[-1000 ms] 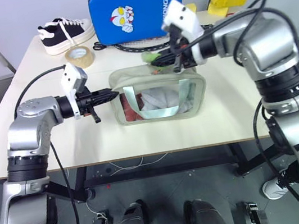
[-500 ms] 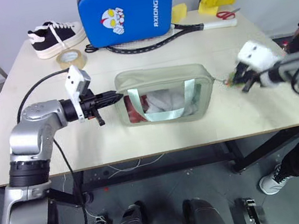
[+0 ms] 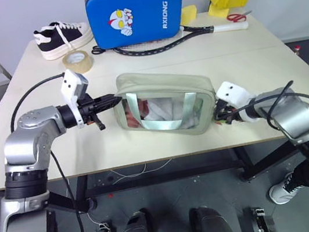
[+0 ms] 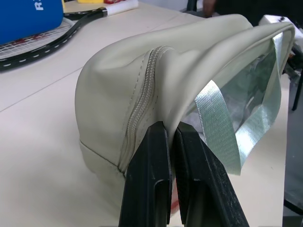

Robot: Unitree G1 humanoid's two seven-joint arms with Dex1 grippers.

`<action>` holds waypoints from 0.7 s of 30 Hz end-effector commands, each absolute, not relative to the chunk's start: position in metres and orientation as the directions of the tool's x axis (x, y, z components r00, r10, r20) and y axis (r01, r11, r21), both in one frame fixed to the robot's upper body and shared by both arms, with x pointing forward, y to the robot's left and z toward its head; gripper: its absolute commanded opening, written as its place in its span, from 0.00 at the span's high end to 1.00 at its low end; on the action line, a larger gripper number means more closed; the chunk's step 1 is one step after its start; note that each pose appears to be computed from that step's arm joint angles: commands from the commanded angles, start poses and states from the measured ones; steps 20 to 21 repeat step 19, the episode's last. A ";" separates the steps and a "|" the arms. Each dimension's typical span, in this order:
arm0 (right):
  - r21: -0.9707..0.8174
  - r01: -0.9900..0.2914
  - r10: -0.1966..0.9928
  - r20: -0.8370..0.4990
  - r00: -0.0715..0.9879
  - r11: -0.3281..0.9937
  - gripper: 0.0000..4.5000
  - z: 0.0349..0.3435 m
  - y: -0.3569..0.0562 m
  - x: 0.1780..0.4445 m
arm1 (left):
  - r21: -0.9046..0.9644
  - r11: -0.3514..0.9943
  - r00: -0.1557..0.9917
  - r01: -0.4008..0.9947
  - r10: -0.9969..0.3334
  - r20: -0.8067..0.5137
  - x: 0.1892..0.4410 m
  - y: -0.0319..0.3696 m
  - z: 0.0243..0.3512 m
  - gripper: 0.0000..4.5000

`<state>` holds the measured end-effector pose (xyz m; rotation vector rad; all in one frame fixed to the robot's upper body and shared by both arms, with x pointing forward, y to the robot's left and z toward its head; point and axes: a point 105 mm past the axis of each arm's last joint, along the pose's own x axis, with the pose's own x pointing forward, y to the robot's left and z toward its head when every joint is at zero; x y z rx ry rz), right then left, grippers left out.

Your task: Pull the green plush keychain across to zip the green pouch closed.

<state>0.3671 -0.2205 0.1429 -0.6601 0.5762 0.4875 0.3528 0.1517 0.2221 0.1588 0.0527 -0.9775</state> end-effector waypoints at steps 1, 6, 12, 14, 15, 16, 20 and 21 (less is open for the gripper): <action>-0.414 -0.528 0.252 -0.558 0.791 0.742 0.22 0.178 -0.226 0.373 | 0.156 0.538 0.552 0.828 -0.832 -0.062 0.344 0.153 0.242 1.00; -0.317 -0.598 0.434 -0.457 0.776 0.736 0.00 0.228 -0.219 0.354 | 0.148 0.539 0.552 0.829 -0.832 -0.060 0.342 0.159 0.248 0.92; -0.286 -0.715 0.628 -0.344 0.698 0.638 0.00 0.279 -0.221 0.321 | 0.165 0.447 0.465 0.879 -0.881 -0.087 0.320 0.179 0.276 0.35; -0.285 -0.743 0.660 -0.341 0.669 0.606 0.00 0.284 -0.220 0.315 | 0.216 0.443 0.472 0.870 -0.875 -0.105 0.317 0.188 0.284 0.12; -0.288 -0.748 0.666 -0.340 0.664 0.598 0.00 0.285 -0.219 0.314 | 0.225 0.446 0.479 0.866 -0.870 -0.120 0.316 0.193 0.285 0.01; -0.292 -0.750 0.671 -0.336 0.661 0.594 0.00 0.287 -0.218 0.314 | 0.231 0.433 0.471 0.871 -0.871 -0.141 0.314 0.196 0.285 0.01; -0.301 -0.761 0.688 -0.325 0.649 0.575 0.00 0.291 -0.216 0.313 | 0.243 0.404 0.449 0.882 -0.878 -0.168 0.309 0.202 0.284 0.01; -0.301 -0.761 0.688 -0.325 0.649 0.575 0.00 0.291 -0.216 0.313 | 0.243 0.404 0.449 0.882 -0.878 -0.168 0.309 0.202 0.284 0.01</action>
